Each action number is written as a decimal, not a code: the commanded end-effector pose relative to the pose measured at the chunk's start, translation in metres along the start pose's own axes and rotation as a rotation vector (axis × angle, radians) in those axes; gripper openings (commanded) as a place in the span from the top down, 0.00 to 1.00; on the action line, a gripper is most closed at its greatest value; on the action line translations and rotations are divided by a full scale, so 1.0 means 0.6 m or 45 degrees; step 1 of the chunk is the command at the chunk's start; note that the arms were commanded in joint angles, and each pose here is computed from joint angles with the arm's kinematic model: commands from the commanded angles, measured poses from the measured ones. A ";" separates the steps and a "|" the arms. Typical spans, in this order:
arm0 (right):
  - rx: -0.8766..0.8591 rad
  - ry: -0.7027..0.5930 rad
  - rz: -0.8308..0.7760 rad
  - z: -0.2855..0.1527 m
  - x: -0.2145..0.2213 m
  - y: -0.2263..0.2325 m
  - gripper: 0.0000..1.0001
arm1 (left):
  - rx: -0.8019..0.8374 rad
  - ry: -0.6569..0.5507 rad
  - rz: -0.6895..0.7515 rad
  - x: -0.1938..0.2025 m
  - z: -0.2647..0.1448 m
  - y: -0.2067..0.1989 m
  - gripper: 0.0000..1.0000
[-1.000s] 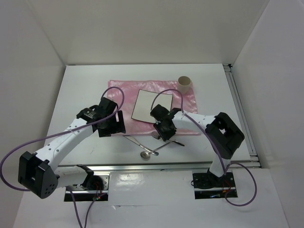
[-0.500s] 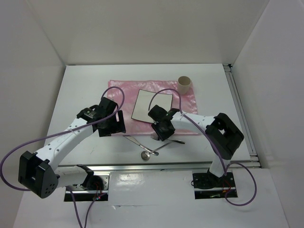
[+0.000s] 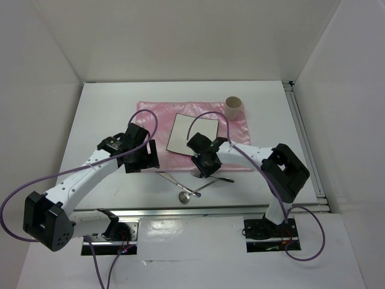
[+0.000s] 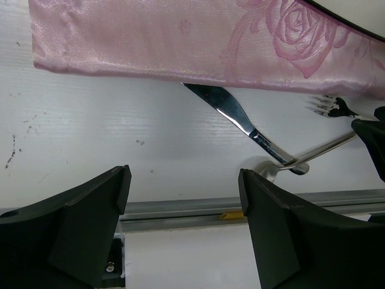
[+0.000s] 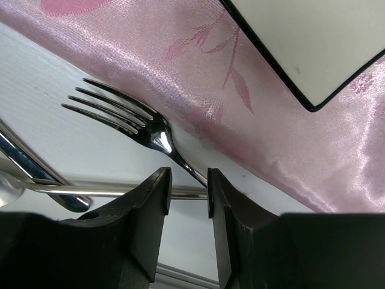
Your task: Set the dinner table for one person
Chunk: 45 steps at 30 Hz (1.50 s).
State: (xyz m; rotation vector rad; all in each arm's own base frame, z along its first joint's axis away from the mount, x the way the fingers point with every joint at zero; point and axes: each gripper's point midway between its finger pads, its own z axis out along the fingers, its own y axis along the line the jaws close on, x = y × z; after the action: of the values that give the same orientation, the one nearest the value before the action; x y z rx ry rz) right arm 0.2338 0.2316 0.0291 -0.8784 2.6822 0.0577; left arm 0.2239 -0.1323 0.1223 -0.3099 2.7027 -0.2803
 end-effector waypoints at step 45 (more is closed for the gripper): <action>-0.193 -0.348 0.138 -0.192 -0.219 0.066 1.00 | -0.122 -0.288 -0.116 -0.138 -0.099 0.025 0.08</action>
State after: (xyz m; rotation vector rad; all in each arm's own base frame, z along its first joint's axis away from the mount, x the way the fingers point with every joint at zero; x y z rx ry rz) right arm 0.2569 0.2779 0.1379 -0.8685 2.5391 0.2162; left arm 0.2625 -0.1105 0.1779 -0.3961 2.5547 -0.2155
